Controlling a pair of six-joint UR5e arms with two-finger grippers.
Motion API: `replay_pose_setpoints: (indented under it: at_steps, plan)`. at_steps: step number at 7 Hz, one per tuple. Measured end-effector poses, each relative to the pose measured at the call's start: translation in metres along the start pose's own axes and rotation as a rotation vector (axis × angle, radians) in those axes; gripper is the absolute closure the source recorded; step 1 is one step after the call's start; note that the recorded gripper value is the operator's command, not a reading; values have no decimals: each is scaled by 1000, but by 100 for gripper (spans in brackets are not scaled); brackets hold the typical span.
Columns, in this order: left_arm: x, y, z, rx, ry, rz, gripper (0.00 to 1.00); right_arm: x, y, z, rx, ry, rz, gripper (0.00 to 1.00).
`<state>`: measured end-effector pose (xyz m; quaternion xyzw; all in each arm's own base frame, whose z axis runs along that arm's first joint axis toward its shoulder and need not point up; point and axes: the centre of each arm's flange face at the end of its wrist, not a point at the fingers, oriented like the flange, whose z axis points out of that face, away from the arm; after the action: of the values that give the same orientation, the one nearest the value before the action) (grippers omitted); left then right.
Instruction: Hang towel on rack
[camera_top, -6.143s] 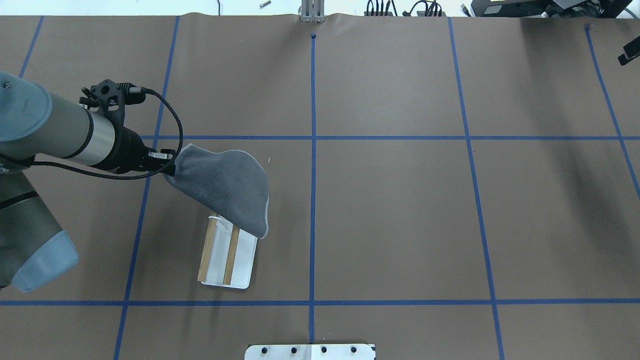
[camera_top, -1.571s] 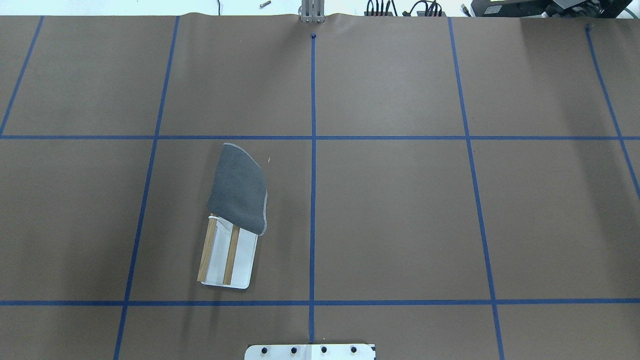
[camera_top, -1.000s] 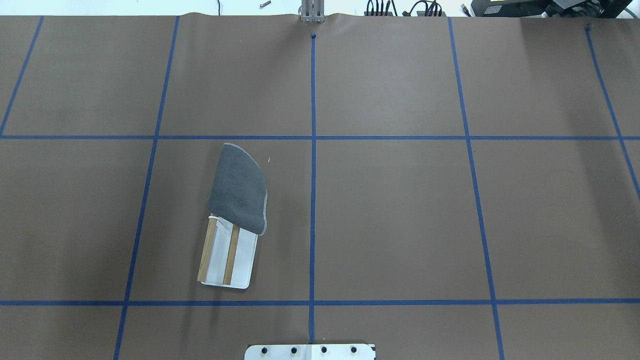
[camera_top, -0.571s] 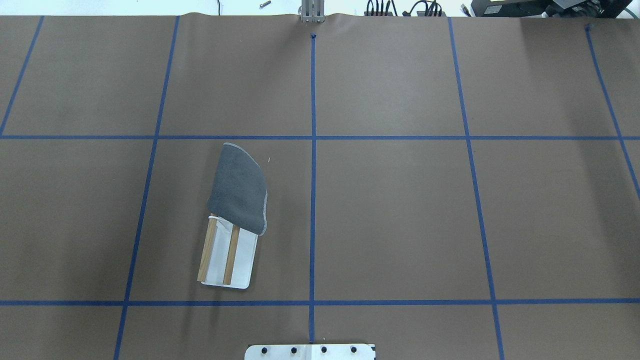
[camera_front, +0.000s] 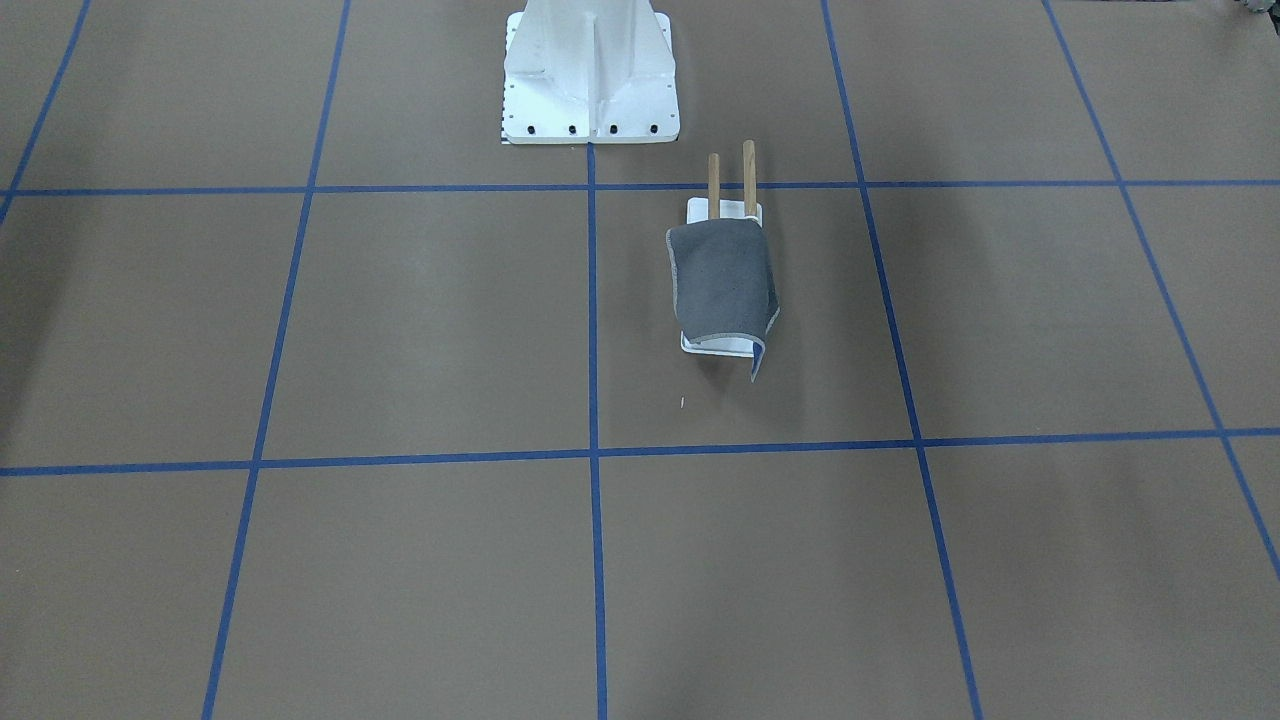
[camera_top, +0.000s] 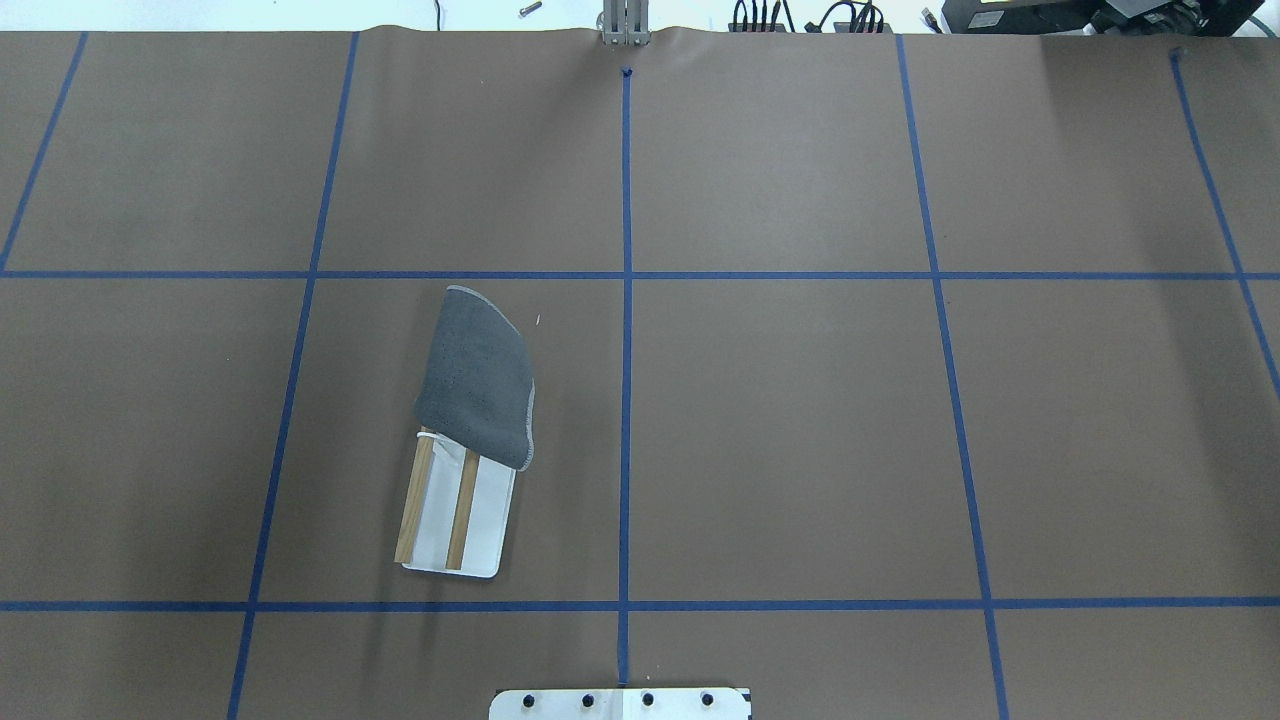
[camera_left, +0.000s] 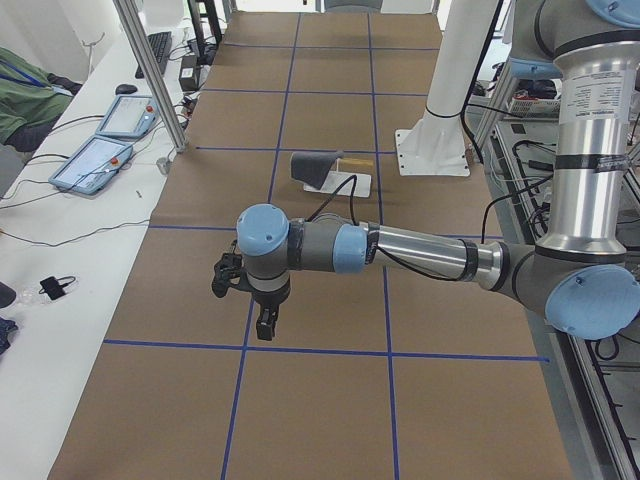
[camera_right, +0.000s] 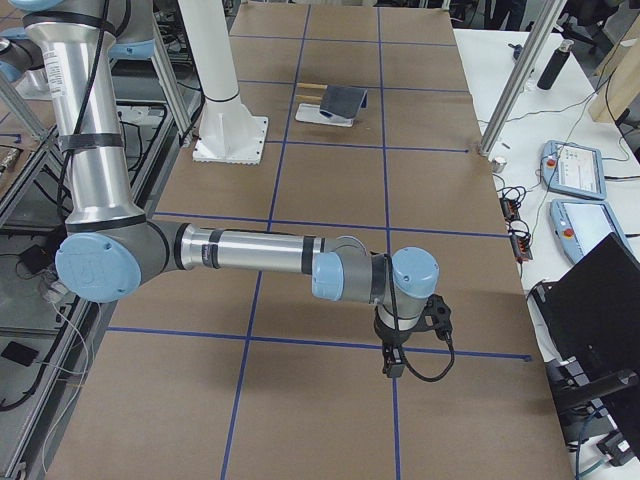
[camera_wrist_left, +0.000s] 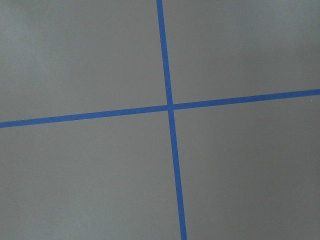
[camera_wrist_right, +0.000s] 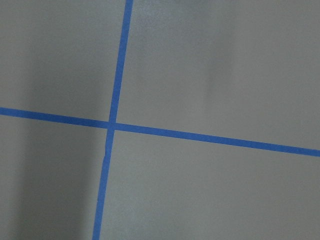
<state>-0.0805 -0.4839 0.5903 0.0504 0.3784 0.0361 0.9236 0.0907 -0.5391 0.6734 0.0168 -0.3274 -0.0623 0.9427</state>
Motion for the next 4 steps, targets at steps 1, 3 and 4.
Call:
replay_pose_setpoints:
  at_steps: [1,3,4]
  plan:
    - [0,0,0,0,0,0,1,0,1,1,-2,0,2,0]
    - [0,0,0,-1,0,-1,1,1,5,3,-5,-1,3,0]
    - [-1,0,1,-1,0,-1,1,1,6,3,-6,-1,3,0]
